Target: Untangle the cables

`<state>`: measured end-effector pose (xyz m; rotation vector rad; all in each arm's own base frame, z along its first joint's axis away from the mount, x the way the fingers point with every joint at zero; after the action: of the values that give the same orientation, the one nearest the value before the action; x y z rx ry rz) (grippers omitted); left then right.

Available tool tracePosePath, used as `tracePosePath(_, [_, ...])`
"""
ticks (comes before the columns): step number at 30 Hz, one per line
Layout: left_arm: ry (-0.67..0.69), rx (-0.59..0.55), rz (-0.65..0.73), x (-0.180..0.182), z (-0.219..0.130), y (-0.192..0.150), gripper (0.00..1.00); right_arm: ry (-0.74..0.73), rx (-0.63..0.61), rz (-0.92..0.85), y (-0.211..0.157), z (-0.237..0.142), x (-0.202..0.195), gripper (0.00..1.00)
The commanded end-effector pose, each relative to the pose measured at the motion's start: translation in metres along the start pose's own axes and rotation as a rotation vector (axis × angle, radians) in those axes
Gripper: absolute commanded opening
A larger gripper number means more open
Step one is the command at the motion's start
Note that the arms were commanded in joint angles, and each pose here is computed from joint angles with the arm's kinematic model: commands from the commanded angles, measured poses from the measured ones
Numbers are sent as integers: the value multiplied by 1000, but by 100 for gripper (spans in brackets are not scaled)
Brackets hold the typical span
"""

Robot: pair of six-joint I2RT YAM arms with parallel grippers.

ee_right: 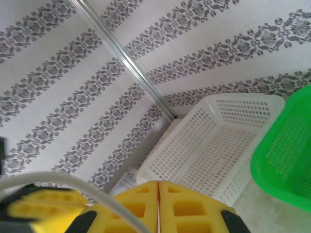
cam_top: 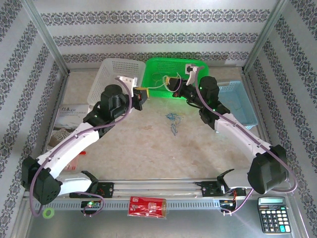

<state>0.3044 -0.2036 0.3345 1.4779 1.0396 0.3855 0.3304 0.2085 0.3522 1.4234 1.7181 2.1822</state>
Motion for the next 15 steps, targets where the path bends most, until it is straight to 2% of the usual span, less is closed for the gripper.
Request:
tracePosePath(1, [-106,-38,116,-8,7,3,0,69,6,14,13,-5,17,0])
tracePosePath(6, [-192,58,132,-11,26,-16,0,99,43,35,10,-3,19,0])
tracePosePath(9, [-239,86,124,-13,36,-23,0,111,55,40,8,-3,20,0])
tracePosePath(15, [-280,112,118,-14,50,-29,6,130,71,50,6,-4,23,0])
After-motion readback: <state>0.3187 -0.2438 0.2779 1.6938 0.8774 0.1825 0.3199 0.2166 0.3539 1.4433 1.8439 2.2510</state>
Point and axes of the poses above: each hand's point on the last joint's axis, 136 mm out from that joint toward the fingers, its own z axis out along the fingers, its own x axis along the line the jaws close on, y = z × x, the point moved 6 cm from there along -z, back along the fingers, and after that the axes turned 1 degree about z, right-handed, at the moved point
